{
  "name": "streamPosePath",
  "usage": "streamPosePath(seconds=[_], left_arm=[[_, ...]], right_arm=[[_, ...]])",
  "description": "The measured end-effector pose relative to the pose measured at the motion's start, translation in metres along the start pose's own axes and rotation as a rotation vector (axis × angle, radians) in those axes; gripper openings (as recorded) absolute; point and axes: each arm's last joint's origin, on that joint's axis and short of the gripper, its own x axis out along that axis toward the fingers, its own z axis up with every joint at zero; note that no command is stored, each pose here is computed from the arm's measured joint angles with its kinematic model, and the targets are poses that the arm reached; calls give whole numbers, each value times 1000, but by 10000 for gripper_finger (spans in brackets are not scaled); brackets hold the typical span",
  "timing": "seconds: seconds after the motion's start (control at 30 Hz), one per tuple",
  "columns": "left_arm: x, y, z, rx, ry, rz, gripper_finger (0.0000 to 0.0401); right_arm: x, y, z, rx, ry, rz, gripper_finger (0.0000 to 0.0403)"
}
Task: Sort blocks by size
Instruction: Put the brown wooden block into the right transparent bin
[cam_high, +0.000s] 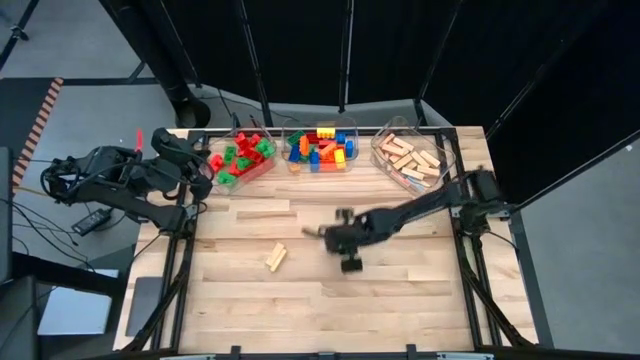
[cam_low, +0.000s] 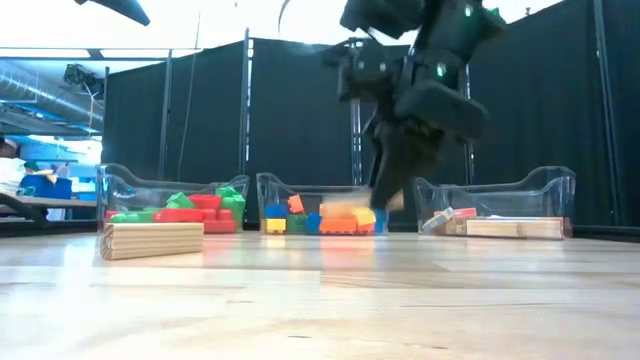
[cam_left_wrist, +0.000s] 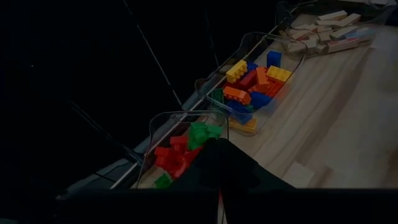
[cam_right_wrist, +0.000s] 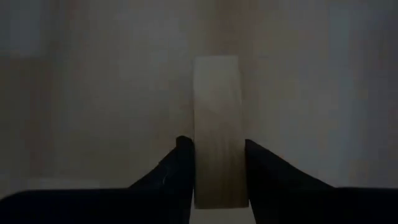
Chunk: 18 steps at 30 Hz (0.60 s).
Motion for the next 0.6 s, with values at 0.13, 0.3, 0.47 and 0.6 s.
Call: streamPosePath(seconds=[0.13, 0.3, 0.47, 0.6], left_arm=[[0, 0, 0, 0, 0, 0, 4], [0, 0, 0, 0, 0, 0, 4], [0, 0, 0, 0, 0, 0, 4], [0, 0, 0, 0, -5, 9, 4]], right_arm=[[-44, -54, -10, 148, 33, -220, 119], [-99, -124, -47, 414, 15, -432, 119], [-135, -175, -100, 676, 4, -608, 119], [-138, -195, -135, 802, 55, -661, 119]])
